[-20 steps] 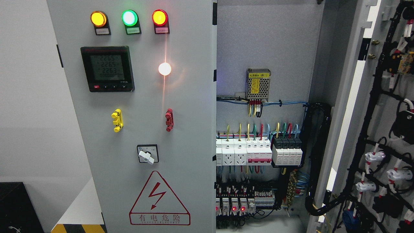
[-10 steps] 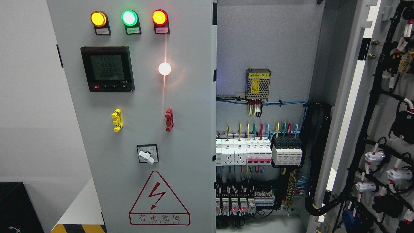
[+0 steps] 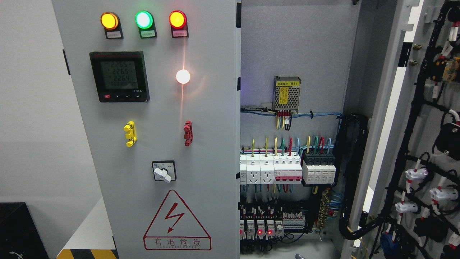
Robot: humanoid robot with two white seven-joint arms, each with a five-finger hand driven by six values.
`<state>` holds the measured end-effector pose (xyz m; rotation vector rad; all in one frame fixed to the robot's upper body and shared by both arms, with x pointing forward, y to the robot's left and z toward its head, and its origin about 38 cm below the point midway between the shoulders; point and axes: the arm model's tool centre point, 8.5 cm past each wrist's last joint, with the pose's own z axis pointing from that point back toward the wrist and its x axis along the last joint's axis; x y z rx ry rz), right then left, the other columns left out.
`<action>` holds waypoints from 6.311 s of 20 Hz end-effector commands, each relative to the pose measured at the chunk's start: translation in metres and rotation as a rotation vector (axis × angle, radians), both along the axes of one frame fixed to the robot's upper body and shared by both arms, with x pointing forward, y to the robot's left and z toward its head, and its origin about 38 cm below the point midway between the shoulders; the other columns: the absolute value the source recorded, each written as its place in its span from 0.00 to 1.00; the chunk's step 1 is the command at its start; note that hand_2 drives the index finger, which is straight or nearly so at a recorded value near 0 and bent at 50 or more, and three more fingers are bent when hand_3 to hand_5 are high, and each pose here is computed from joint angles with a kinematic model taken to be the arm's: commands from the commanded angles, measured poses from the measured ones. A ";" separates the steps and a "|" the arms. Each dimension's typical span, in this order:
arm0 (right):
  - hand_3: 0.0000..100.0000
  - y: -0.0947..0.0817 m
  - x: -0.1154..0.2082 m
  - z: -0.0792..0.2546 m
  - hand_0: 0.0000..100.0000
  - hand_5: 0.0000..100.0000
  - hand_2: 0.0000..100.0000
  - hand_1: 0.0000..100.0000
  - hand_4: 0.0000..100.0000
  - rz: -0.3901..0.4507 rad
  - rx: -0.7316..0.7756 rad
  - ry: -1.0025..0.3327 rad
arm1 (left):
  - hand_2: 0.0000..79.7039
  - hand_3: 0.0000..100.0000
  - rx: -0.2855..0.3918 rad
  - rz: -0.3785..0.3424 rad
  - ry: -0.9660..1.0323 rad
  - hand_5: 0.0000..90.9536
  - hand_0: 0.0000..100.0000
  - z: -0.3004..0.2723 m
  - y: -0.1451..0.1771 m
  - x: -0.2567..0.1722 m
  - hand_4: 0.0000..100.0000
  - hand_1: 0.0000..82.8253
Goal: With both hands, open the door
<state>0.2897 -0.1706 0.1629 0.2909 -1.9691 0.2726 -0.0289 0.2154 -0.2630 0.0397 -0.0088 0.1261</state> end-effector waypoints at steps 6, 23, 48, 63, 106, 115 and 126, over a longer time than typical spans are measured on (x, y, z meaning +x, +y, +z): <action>0.00 0.022 0.060 0.049 0.19 0.00 0.00 0.00 0.00 0.051 -0.030 -0.094 | 0.00 0.00 -0.011 -0.031 0.002 0.00 0.00 0.000 -0.006 -0.001 0.00 0.00; 0.00 0.030 0.149 0.103 0.19 0.00 0.00 0.00 0.00 0.024 -0.101 -0.035 | 0.00 0.00 -0.011 -0.031 0.002 0.00 0.00 0.000 -0.006 -0.001 0.00 0.00; 0.00 0.043 0.186 0.142 0.19 0.00 0.00 0.00 0.00 0.107 -0.051 0.081 | 0.00 0.00 -0.009 -0.032 0.002 0.00 0.00 0.000 -0.005 -0.001 0.00 0.00; 0.00 0.045 0.203 0.145 0.19 0.00 0.00 0.00 0.00 0.149 -0.024 0.176 | 0.00 0.00 -0.011 -0.032 0.000 0.00 0.00 0.000 -0.006 0.000 0.00 0.00; 0.00 0.024 0.228 0.167 0.19 0.00 0.00 0.00 0.00 0.334 0.000 0.194 | 0.00 0.00 -0.011 -0.031 0.002 0.00 0.00 0.000 -0.006 -0.001 0.00 0.00; 0.00 0.031 0.225 0.167 0.19 0.00 0.00 0.00 0.00 0.383 -0.016 0.187 | 0.00 0.00 -0.009 -0.032 0.002 0.00 0.00 0.000 -0.005 -0.001 0.00 0.00; 0.00 0.034 0.226 0.180 0.19 0.00 0.00 0.00 0.00 0.424 -0.032 0.164 | 0.00 0.00 -0.009 -0.033 0.002 0.00 0.00 0.000 -0.005 -0.001 0.00 0.00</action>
